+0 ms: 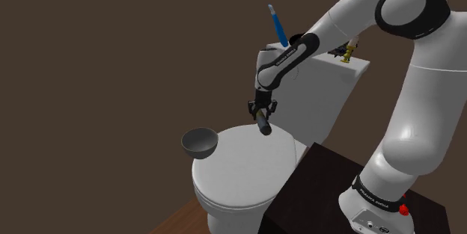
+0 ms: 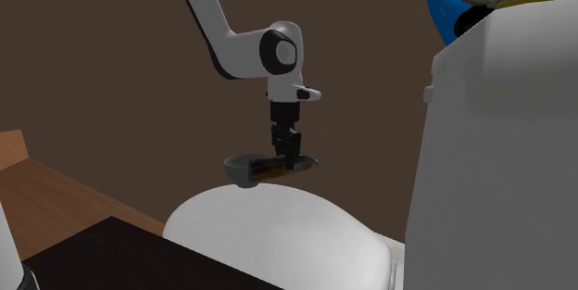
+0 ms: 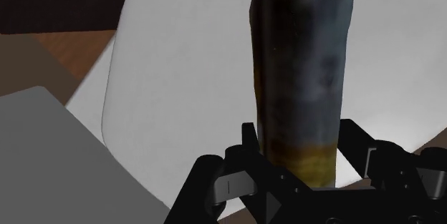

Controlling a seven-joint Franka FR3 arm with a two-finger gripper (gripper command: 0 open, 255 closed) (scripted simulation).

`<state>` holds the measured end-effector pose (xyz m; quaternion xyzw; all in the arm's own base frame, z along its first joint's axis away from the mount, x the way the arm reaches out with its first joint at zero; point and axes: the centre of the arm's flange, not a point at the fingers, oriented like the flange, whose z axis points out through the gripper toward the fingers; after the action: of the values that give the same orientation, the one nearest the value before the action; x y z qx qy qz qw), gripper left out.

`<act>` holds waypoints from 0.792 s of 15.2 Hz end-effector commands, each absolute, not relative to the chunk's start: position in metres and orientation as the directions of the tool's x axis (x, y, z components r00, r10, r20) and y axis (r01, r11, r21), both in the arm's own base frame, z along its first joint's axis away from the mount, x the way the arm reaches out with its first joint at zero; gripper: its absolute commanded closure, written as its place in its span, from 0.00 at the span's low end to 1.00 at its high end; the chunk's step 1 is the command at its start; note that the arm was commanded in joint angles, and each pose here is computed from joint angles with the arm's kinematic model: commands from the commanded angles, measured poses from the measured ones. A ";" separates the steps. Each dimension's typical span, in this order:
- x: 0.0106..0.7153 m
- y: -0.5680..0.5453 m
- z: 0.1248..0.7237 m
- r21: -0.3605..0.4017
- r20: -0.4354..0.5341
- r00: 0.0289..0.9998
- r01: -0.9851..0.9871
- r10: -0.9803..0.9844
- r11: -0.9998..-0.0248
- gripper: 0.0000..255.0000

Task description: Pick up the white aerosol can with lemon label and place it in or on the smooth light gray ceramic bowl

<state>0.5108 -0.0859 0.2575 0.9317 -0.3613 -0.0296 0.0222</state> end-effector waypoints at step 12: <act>0.605 0.055 0.260 0.062 -0.039 0.736 -0.673 -0.676 -0.737 1.00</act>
<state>0.5971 0.0416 0.2623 0.9316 -0.3615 -0.0297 0.0224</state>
